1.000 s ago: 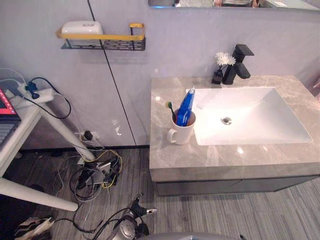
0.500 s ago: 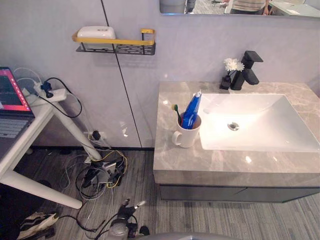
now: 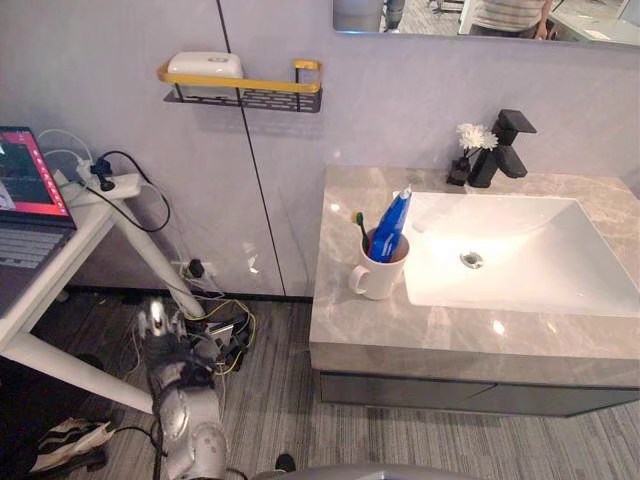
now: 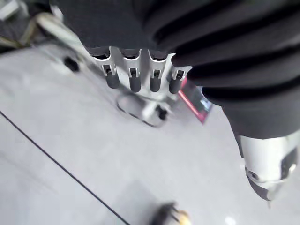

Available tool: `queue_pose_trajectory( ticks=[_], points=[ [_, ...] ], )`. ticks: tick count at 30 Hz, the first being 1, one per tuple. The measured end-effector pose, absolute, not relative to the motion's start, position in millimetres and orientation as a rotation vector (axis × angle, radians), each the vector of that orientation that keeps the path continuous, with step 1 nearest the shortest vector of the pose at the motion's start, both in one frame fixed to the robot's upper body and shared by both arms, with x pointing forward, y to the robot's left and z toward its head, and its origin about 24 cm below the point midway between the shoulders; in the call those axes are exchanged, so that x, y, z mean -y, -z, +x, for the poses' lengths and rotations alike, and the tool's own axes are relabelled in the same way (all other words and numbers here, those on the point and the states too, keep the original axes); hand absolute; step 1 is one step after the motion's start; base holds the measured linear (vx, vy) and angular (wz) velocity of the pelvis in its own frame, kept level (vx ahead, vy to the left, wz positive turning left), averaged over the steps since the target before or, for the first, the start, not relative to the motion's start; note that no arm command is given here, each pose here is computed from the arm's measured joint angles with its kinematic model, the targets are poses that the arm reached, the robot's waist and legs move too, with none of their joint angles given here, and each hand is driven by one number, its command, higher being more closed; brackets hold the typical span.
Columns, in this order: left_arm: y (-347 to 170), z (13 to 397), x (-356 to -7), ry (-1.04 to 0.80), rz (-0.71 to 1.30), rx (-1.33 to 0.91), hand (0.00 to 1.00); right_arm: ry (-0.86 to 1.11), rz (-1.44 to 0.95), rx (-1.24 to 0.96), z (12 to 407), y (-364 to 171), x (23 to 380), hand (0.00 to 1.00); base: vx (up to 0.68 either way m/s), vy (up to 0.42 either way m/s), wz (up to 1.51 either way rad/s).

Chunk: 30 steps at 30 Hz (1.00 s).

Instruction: Organize washtable

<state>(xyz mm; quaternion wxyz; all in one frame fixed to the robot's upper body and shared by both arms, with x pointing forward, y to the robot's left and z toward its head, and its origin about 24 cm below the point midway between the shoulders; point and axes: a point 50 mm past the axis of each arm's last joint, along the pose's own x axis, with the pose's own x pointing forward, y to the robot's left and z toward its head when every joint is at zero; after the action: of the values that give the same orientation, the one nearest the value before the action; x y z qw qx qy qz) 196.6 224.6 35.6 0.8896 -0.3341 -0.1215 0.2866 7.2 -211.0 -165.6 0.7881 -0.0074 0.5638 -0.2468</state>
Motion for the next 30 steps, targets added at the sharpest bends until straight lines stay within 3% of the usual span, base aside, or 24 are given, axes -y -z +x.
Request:
queue_pose_trajectory(
  ticks=[3, 4, 8, 18, 19, 30],
  points=[
    [-82.1, 204.7, -196.9, -0.398, -0.749, 0.435, 0.00, 0.533, -0.020, -1.222, 4.6, 165.8, 212.1, 0.00, 0.00, 0.000, 0.00],
    [-108.7, 210.2, -169.7, -0.223, -0.803, 0.520, 0.00, 0.539, -0.021, -1.225, 1.8, 166.1, 213.2, 0.00, -0.03, 0.028, -0.02],
    [-134.1, 210.8, -115.1, 0.104, -0.880, 0.550, 0.00, 0.544, -0.029, -1.230, -0.5, 165.8, 216.4, 0.00, -0.05, 0.034, -0.04],
    [-152.8, 211.1, -69.8, 0.431, -0.910, 0.531, 0.00, 0.547, -0.041, -1.236, -3.8, 165.0, 219.8, 0.00, 0.00, 0.003, -0.01],
    [-154.2, 210.5, -65.0, 0.462, -0.910, 0.525, 1.00, 0.545, -0.042, -1.236, -3.6, 165.1, 219.4, 0.00, 0.03, -0.010, 0.06],
    [-123.7, 208.8, -29.9, 0.635, -0.811, 0.319, 1.00, 0.529, -0.064, -1.223, 0.5, 164.6, 218.7, 0.00, 0.01, -0.003, 0.02]
  ],
)
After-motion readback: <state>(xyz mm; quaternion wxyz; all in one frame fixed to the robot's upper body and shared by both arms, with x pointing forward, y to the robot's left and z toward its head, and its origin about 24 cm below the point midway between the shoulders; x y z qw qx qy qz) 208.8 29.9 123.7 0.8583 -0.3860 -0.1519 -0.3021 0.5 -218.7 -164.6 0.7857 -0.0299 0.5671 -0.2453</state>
